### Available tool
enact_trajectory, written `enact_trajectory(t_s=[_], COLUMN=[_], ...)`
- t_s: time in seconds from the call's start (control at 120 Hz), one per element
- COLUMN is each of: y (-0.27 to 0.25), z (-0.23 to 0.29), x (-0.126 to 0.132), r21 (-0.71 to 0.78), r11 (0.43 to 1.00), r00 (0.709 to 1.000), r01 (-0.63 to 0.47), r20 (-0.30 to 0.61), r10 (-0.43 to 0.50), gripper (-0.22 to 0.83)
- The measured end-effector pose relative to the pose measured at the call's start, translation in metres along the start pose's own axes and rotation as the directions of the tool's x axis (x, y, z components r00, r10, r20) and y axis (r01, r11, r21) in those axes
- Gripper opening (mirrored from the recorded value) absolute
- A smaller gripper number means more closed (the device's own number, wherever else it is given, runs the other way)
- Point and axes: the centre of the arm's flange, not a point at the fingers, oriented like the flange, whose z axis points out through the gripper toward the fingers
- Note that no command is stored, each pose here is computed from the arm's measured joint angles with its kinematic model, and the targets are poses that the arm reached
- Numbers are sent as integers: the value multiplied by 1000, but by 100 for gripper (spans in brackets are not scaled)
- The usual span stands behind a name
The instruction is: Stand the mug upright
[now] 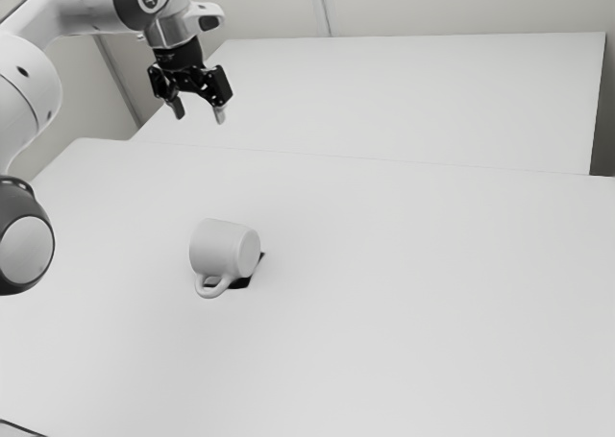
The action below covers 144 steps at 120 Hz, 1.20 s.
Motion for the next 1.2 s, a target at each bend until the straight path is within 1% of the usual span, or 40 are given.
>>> enact_trajectory(t_s=[0.167,0.258,0.3,0.358,0.45,0.492,0.583,0.667,0.733,0.775,0.858,0.917,1.075,1.2], y=[-5,-13,-18,-25,-64,-79,-111,-140,-161,-163,-125,-105,-109,-110], z=[-6,12,16,21,48,61,92,113,135,148,168,183,215,229], x=[-4,-6,-14,-34,-77,-90,-107,-115,-116,-111,-91,-85,-87,-93], r21=[0,-10,-27,-56,-172,-226,-333,-410,-460,-486,-536,-566,-618,-635], r11=[1000,1000,1000,998,979,963,919,876,842,829,819,807,773,765], r00=[1000,1000,999,999,993,989,976,959,945,942,960,968,964,965], r01=[-4,3,10,24,113,148,212,254,281,277,204,168,145,113], r20=[-2,25,31,38,51,46,24,-8,-22,-30,-53,-61,-90,-115], r10=[4,-3,-9,-22,-106,-141,-217,-282,-327,-333,-274,-245,-252,-238], gripper=[62,61,62,61,61,61,62,62,62,62,62,61,61,61])
